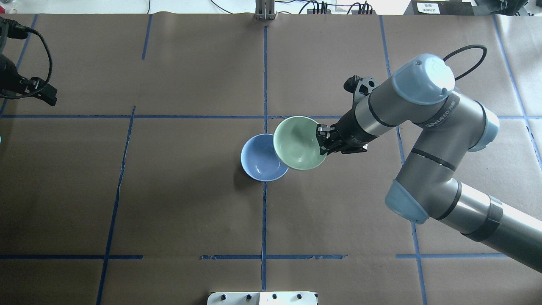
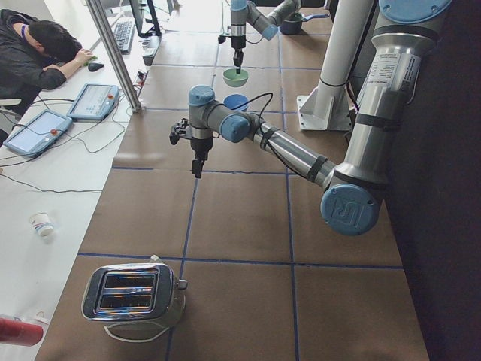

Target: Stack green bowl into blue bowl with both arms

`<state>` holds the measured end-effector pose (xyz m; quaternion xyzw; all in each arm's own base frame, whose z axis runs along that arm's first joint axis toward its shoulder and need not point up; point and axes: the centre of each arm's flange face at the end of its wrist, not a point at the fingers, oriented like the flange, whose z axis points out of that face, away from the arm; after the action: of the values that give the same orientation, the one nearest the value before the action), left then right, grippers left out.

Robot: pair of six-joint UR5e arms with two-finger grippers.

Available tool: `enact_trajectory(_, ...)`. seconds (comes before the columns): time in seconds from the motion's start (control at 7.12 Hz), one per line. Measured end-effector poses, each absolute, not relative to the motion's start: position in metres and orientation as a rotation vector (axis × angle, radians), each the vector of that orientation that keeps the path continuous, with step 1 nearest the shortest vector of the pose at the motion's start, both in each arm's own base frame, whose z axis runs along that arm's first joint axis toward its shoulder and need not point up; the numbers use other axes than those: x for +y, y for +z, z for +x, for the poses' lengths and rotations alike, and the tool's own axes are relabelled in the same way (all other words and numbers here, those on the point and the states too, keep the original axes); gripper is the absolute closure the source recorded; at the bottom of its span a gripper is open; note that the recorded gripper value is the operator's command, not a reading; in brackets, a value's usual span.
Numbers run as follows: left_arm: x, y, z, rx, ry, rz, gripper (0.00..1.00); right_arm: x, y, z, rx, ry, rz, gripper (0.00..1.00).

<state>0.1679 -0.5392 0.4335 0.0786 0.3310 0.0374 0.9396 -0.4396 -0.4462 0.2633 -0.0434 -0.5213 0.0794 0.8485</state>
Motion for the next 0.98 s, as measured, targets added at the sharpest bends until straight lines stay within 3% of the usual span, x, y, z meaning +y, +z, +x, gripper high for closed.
enact_trajectory(0.98,-0.544,0.461,0.144,0.654,0.081,0.150,0.00,-0.444,0.231,-0.507,-1.083,0.170,-0.059,0.97)
